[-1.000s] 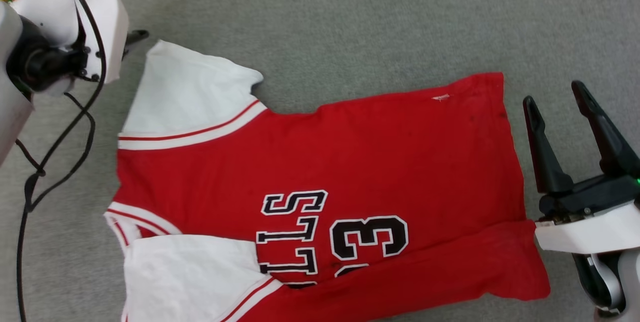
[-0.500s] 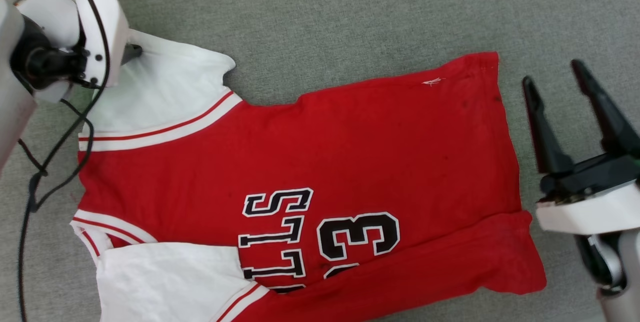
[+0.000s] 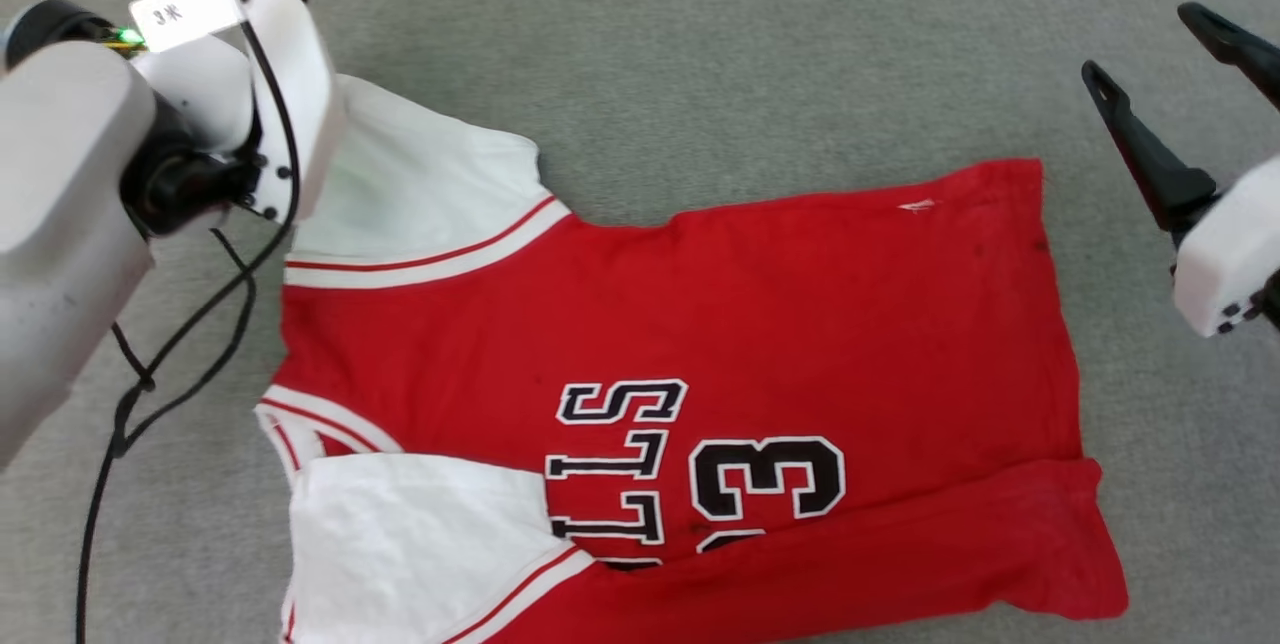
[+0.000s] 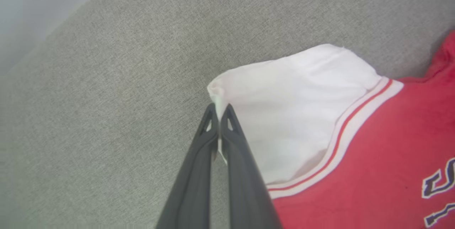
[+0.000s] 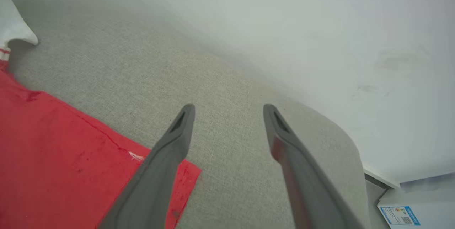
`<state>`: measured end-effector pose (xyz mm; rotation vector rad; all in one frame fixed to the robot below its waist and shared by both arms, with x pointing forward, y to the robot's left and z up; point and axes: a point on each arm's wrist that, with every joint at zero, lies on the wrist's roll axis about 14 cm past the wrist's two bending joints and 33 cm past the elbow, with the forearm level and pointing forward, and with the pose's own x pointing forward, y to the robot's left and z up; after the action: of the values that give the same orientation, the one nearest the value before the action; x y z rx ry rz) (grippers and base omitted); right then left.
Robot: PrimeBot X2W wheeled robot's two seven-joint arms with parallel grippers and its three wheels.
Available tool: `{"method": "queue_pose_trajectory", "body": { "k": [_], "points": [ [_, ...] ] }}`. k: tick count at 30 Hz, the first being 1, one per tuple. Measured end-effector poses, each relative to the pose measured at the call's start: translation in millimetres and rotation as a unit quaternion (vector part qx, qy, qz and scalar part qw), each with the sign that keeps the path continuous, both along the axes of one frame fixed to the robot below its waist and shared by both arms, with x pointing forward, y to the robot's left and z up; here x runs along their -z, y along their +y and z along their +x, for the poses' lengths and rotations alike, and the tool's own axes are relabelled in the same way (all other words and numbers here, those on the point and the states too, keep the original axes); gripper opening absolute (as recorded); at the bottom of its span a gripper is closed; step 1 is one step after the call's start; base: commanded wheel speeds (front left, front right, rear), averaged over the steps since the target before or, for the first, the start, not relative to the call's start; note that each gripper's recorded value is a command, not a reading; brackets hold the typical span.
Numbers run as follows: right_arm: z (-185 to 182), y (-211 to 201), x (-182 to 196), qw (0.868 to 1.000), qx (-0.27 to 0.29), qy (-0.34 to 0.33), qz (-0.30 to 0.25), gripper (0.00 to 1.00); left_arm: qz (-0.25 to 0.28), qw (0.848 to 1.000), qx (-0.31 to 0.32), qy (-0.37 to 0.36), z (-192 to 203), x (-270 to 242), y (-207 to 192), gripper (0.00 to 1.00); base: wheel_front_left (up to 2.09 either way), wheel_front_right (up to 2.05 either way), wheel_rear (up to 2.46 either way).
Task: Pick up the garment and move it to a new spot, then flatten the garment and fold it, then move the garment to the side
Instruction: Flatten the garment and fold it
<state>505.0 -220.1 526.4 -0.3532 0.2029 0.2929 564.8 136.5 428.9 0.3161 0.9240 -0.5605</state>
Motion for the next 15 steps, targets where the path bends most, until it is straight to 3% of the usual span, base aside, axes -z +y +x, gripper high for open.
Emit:
{"method": "queue_pose_trajectory", "body": {
  "k": [3, 5, 10, 15],
  "points": [
    [4, 4, 13, 0.996, -0.010, 0.086, -0.032, 1.00, -0.003, 1.000, 0.009, -0.017, -8, -10, 1, 0.00, 0.00, 0.00, 0.00],
    [2, 6, 27, 0.986, -0.015, 0.156, -0.051, 1.00, -0.005, 0.999, 0.018, -0.030, -12, -18, 1, 0.00, 0.00, 0.00, 0.00],
    [-12, 7, 62, 0.946, -0.027, 0.307, -0.104, 1.00, -0.009, 0.998, 0.028, -0.051, -18, -27, 2, 0.00, 0.00, 0.00, 0.00],
    [-9, 4, 86, 0.917, -0.020, 0.379, -0.122, 1.00, -0.012, 0.997, 0.040, -0.061, -18, -25, -1, 0.00, 0.00, 0.00, 0.00]
  ]
}}
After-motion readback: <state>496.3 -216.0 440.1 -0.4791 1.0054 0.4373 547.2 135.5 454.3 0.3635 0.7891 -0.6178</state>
